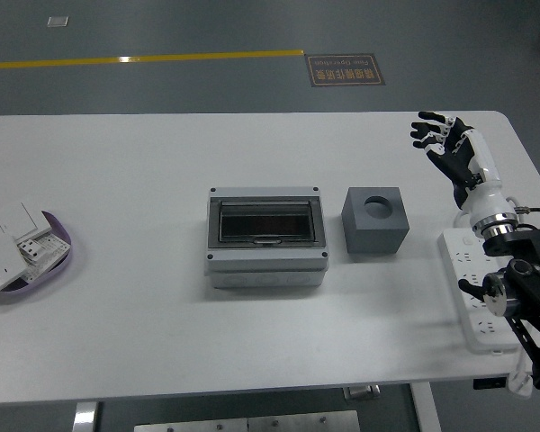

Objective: Pick up the cylinder from the cube,place it in the box,flap close box

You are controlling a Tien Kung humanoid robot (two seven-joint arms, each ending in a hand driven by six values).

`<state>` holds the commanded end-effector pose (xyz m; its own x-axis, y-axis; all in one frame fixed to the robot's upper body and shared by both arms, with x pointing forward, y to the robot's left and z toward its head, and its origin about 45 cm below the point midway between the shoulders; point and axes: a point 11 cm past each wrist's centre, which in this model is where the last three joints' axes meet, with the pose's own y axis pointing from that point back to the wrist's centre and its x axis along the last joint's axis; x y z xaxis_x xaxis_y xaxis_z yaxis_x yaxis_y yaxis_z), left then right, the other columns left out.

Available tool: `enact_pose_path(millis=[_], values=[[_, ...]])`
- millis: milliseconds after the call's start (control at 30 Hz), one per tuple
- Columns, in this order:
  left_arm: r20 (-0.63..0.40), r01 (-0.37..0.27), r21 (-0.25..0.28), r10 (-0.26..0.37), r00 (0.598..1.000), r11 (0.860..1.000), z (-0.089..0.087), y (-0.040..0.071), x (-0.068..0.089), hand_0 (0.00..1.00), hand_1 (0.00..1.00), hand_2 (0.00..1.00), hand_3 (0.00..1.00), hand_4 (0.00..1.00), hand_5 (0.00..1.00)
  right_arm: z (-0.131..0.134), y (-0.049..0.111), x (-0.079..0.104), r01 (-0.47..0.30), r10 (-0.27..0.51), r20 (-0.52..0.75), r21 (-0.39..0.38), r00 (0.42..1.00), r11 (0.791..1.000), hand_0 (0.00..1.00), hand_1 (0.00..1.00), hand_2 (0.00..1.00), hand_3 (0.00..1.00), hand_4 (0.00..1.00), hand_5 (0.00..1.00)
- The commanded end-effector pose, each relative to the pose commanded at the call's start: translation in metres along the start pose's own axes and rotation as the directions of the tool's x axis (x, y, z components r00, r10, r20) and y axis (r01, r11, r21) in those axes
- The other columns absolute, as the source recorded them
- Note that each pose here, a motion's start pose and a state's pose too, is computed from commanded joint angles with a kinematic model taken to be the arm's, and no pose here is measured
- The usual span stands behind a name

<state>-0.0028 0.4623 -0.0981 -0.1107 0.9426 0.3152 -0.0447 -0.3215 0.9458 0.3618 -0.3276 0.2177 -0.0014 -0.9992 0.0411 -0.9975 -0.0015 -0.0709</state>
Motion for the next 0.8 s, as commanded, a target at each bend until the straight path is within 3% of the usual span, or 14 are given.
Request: enact_pose_path(millis=[33,67,233,267,433,467,800], values=[[-0.001,0.001,-0.001,-0.001,1.0,1.0,0.0005,0.0,-0.0005,0.593,0.629,0.623,0.64,0.702,0.218,-0.0005,-0.0001,-0.0002,0.001,-0.001,0.006,0.0,1.0,1.0,0.654,0.635,0.563,0.624,0.709,0.297],[-0.001,0.002,-0.002,-0.002,1.0,1.0,0.0009,-0.0001,-0.0009,0.593,0.629,0.624,0.641,0.702,0.216,-0.0009,-0.0002,-0.0004,0.002,-0.002,0.009,0.0,1.0,1.0,0.621,0.608,0.54,0.596,0.75,0.226],[-0.002,0.005,-0.003,-0.005,1.0,1.0,0.0019,-0.0002,-0.0028,0.593,0.629,0.624,0.641,0.702,0.216,-0.0025,-0.0003,-0.0013,0.007,-0.007,0.019,0.002,1.0,1.0,0.621,0.608,0.54,0.596,0.75,0.226],[-0.002,0.005,-0.003,-0.005,1.0,1.0,0.0019,-0.0002,-0.0029,0.593,0.629,0.623,0.64,0.703,0.219,-0.0026,-0.0003,-0.0009,0.006,-0.006,0.021,0.002,1.0,1.0,0.601,0.613,0.539,0.607,0.757,0.094],[-0.004,0.004,-0.002,-0.004,1.0,1.0,0.0015,-0.0002,-0.0023,0.593,0.629,0.623,0.64,0.703,0.219,-0.0017,0.0001,0.0016,-0.001,0.001,0.022,-0.003,1.0,1.0,0.601,0.613,0.539,0.607,0.757,0.094],[-0.004,0.004,-0.003,-0.004,1.0,1.0,0.0017,-0.0002,-0.0024,0.593,0.629,0.624,0.639,0.703,0.219,-0.0014,0.0001,0.002,-0.002,0.002,0.022,-0.004,1.0,1.0,0.623,0.611,0.545,0.612,0.693,0.022],[-0.005,0.01,-0.008,-0.01,1.0,1.0,0.0048,-0.0004,-0.0056,0.593,0.629,0.623,0.64,0.703,0.218,-0.0002,0.0,0.004,-0.005,0.006,0.021,-0.011,1.0,1.0,0.627,0.615,0.538,0.608,0.687,0.023]])
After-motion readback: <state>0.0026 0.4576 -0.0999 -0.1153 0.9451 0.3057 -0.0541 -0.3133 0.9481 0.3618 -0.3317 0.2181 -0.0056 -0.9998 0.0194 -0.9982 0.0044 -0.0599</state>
